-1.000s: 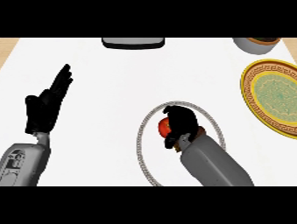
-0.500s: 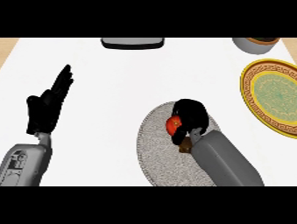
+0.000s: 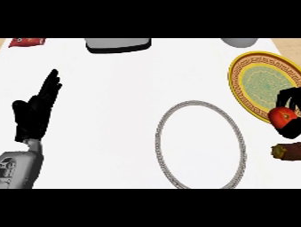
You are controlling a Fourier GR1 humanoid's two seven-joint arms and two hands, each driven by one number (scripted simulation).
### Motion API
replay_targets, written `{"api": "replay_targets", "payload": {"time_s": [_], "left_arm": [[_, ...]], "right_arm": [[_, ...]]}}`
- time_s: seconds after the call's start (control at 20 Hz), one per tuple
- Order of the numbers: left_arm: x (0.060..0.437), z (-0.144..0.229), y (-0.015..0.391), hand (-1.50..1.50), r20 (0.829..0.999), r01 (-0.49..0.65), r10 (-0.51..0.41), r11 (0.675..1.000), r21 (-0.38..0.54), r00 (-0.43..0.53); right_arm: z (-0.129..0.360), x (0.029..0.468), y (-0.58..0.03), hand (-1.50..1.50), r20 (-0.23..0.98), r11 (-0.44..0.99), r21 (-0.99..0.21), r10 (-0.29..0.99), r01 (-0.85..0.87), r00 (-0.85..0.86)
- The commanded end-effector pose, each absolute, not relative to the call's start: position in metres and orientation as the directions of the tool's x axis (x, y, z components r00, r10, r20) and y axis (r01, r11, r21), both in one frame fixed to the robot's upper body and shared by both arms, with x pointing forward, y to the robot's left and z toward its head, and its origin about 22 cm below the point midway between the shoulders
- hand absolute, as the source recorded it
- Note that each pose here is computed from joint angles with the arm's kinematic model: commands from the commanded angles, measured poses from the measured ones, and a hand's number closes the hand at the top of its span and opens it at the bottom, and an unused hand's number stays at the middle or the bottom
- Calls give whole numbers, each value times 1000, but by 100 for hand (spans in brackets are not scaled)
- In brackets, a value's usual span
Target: Pick the tomato from the placemat and place it in the plate
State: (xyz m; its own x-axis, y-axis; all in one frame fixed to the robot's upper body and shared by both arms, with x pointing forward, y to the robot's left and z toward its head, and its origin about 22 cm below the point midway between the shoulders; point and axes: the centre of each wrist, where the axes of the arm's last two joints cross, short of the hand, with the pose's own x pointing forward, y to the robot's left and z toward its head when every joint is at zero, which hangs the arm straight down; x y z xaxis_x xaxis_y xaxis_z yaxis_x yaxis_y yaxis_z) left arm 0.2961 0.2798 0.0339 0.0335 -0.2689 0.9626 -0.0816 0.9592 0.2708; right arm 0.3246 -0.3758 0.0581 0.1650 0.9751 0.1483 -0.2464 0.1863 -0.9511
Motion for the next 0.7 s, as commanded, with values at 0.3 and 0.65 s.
{"api": "replay_targets", "payload": {"time_s": [0.3,0.65], "left_arm": [[290,27,272,0,967,-68,-254,964,256,33],[299,35,255,0,963,1,-271,963,271,-15]], "right_arm": [[165,282,-519,150,316,337,-921,939,193,-132],[174,241,-580,150,438,520,-834,828,186,-351]]}}
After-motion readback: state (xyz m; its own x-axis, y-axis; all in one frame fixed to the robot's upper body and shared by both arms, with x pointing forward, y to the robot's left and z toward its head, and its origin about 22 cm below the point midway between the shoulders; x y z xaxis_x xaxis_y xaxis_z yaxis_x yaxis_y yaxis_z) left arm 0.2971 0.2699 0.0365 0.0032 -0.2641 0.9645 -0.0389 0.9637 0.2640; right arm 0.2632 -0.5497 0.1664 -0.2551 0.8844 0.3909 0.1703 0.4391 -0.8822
